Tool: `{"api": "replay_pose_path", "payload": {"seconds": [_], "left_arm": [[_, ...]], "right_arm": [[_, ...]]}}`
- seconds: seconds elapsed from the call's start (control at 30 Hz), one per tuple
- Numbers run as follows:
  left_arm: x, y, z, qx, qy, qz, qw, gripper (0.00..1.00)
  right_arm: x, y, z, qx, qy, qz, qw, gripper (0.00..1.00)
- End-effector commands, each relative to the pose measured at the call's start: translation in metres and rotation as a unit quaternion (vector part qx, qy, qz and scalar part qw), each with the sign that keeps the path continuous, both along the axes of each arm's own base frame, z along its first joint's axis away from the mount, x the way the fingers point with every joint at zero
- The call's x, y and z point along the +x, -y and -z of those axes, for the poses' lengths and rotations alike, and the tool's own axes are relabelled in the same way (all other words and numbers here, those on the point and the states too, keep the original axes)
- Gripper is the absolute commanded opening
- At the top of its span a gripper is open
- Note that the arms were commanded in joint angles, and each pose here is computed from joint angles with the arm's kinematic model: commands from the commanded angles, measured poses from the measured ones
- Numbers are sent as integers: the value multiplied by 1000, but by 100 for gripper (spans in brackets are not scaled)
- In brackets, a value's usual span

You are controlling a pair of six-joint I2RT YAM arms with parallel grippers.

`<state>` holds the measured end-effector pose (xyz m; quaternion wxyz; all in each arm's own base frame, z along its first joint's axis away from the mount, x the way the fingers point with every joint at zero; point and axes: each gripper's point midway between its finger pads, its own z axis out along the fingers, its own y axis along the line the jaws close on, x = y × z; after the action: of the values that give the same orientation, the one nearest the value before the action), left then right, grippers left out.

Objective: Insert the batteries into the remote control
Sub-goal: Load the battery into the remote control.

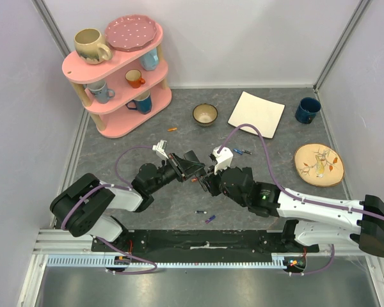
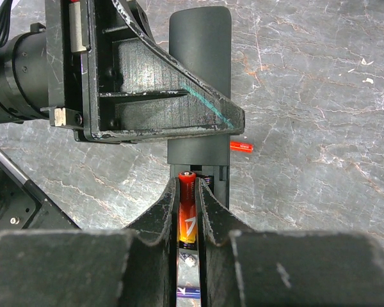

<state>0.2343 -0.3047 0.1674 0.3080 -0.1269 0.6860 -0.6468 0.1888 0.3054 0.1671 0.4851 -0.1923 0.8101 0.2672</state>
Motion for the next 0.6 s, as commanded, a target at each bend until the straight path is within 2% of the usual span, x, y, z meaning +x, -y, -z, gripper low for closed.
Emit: {"api": "replay_pose_path", "payload": {"seconds": [0.0,0.57], "left_arm": [[-12,-9,-104,-144,154,1,978,2],[-12,-7,-99,-139,149,4,979,2]], "right_arm": [[-2,2,-5,-4,-8,6,1000,15],[1,1,-19,5,-4,17,1000,33]]}}
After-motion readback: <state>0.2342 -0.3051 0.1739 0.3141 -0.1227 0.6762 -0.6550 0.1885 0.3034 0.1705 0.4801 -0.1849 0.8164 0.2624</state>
